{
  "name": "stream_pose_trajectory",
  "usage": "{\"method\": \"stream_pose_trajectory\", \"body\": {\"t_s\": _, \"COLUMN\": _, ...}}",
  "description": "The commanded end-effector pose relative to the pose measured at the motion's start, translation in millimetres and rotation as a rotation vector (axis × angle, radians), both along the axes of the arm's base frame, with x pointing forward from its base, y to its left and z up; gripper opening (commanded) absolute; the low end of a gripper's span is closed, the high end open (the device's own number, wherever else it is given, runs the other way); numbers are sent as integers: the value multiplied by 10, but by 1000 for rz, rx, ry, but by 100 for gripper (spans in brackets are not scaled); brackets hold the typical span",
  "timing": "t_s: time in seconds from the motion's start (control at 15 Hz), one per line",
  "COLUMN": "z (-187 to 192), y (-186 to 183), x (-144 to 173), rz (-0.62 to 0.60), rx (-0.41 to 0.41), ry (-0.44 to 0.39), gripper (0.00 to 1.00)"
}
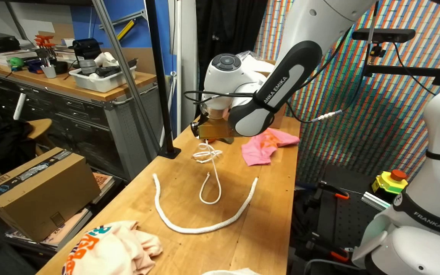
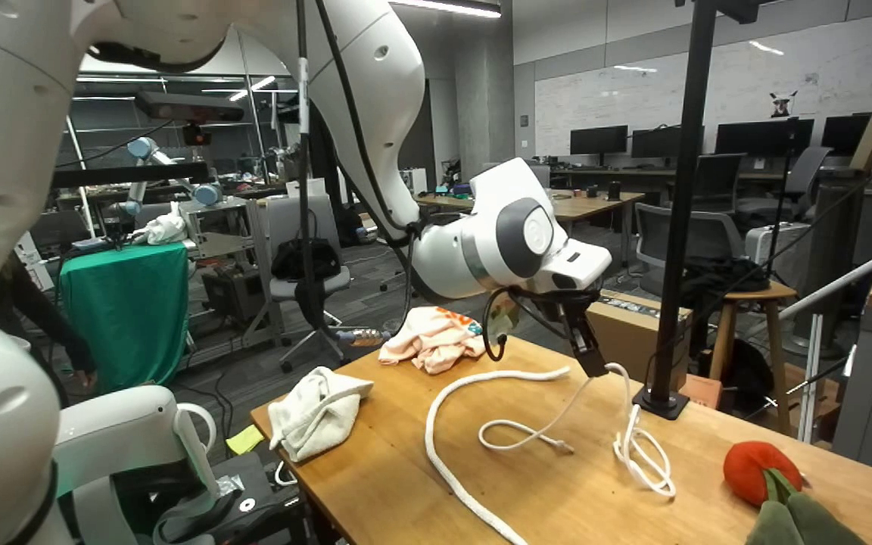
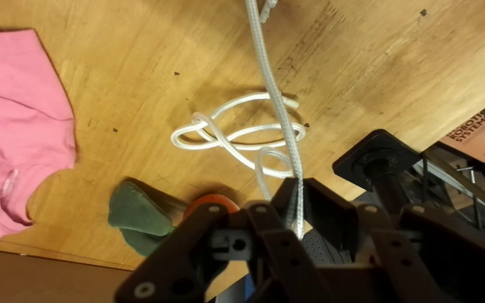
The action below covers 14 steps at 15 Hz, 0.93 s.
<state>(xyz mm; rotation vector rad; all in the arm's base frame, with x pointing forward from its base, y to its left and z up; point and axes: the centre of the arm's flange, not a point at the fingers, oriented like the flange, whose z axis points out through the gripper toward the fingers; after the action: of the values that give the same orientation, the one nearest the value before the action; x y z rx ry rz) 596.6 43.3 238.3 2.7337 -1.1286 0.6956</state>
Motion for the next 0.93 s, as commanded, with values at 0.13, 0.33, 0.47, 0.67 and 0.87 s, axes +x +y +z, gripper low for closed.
{"method": "stream_pose_trajectory", "body": {"t_s": 0.13, "z": -226, "y": -46, "x": 260, "rz": -114, "rx": -48, "ry": 24, "gripper": 8}}
{"method": "stream_pose_trajectory", "body": {"t_s": 0.33, "z": -331, "y": -94, "x": 299, "rz": -160, "rx": -68, "ry": 60, "gripper": 9}}
{"method": "stream_pose_trajectory", "body": {"t_s": 0.47, "z": -388, "y": -105, "x": 299, "rz": -172, "rx": -72, "ry": 91, "gripper": 38}}
{"method": "stream_pose_trajectory", "body": {"t_s": 0.67, "z": -428, "y": -85, "x": 247, "rz": -163, "rx": -72, "ry": 137, "gripper": 59}}
{"method": "stream_pose_trajectory", "body": {"t_s": 0.87, "z": -392, "y": -22, "x": 153, "rz": -131, "rx": -44, "ry": 171, "gripper": 81}}
